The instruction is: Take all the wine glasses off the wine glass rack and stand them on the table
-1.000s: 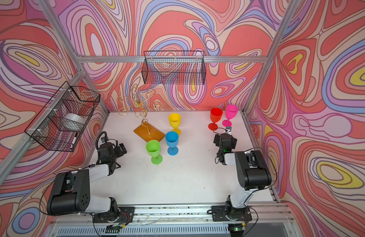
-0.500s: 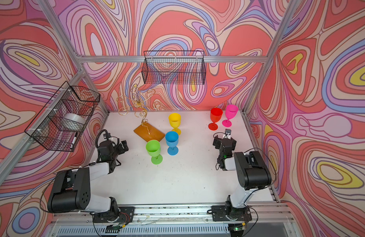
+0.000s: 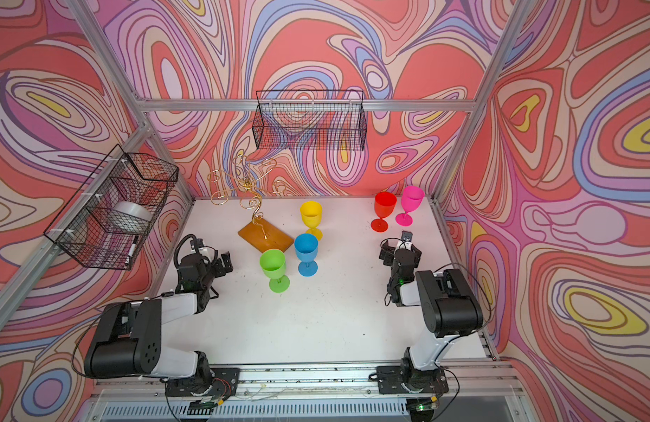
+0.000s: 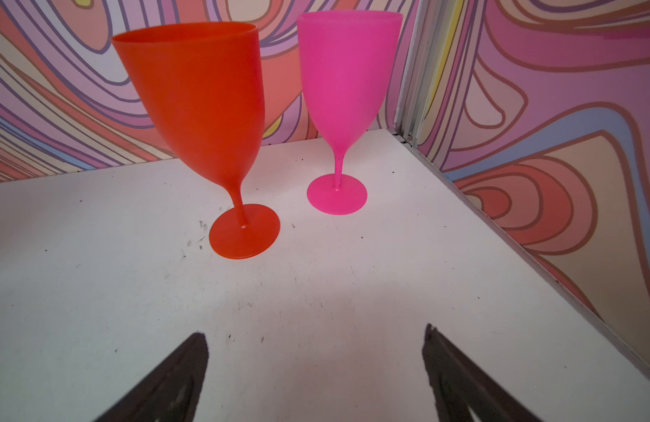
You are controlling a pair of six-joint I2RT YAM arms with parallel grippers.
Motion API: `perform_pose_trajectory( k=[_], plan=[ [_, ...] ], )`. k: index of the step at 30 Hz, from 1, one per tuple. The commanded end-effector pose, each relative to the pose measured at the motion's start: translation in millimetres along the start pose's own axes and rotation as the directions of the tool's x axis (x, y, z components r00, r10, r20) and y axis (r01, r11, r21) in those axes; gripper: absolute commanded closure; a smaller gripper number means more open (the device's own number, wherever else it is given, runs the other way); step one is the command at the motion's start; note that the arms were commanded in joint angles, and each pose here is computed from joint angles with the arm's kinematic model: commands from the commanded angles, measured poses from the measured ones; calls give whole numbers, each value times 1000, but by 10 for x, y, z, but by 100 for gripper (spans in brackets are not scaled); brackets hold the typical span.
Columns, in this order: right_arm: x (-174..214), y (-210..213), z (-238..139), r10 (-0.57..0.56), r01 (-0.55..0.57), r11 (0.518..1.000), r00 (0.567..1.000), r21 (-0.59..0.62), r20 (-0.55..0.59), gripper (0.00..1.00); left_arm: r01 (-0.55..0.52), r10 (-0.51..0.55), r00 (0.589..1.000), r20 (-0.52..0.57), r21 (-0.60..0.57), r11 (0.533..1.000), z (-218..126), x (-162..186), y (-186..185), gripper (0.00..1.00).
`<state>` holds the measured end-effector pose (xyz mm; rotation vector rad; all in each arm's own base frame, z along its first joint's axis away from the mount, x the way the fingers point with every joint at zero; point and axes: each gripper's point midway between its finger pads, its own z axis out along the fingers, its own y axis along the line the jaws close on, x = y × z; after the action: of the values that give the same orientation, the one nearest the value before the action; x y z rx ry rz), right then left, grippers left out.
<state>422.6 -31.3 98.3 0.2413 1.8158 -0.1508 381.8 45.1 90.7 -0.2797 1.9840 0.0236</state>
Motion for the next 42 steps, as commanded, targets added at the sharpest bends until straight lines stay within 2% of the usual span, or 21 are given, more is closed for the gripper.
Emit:
perform_pose_trajectory(
  k=[1,2,3,4,5,6,7,8,9,11,12,13,14,16,18,20,22,24,42],
  plan=[
    [41,-18,3,-7,7,1000,1000,1,-3,3,-116,111,991,70,80,990,-40,68,-250,0],
    [38,-17,2,-7,7,1000,1000,0,-3,3,-150,133,977,165,96,984,-65,36,-326,0],
    [44,-20,4,-7,7,1000,1000,2,-4,3,-132,117,974,192,67,989,-63,-82,-306,0],
    [41,-19,3,-7,7,1000,1000,2,-3,3,-107,106,992,73,21,994,-14,27,-220,0],
    [42,-16,4,-7,7,1000,1000,0,-3,3,-118,117,991,58,3,993,53,69,-191,0],
    [46,-16,4,-8,8,1000,1000,0,-5,3,-146,142,984,112,32,989,57,2,-277,0],
    [47,-17,4,-8,8,1000,1000,1,-5,3,-142,141,989,38,36,989,71,48,-283,0],
    [42,-16,6,-8,8,1000,1000,0,-4,3,-154,153,988,20,31,988,78,127,-272,0],
    [43,-16,6,-8,8,1000,1000,0,-5,3,-157,153,983,98,31,987,73,21,-295,0],
    [40,-16,9,-9,9,1000,1000,1,-5,3,-155,155,988,15,31,987,77,114,-284,0],
    [49,-13,9,-9,9,1000,1000,-1,-8,3,-158,155,984,85,29,987,76,31,-293,0],
    [49,-15,16,-10,10,1000,1000,0,-10,2,-152,149,985,83,30,988,77,4,-300,0],
    [50,-7,22,-10,10,1000,1000,-2,-11,2,-152,151,988,31,29,988,77,64,-289,0],
    [49,-6,22,-9,9,1000,1000,-3,-11,2,-156,154,985,83,27,987,77,34,-289,0],
    [50,-8,18,-10,10,1000,1000,-2,-11,2,-153,152,988,32,28,988,77,81,-284,0],
    [44,-12,10,-8,8,1000,1000,-1,-7,2,-156,153,985,78,27,987,73,36,-292,0],
    [44,-6,1,-9,9,1000,1000,-4,-5,2,-155,153,987,48,29,988,67,55,-291,0],
    [47,-6,5,-9,9,1000,1000,-6,-6,2,-157,154,985,84,31,987,52,33,-296,0],
    [46,-2,5,-9,9,1000,1000,-6,-6,1,-154,152,986,76,30,988,56,30,-295,0]
  ],
)
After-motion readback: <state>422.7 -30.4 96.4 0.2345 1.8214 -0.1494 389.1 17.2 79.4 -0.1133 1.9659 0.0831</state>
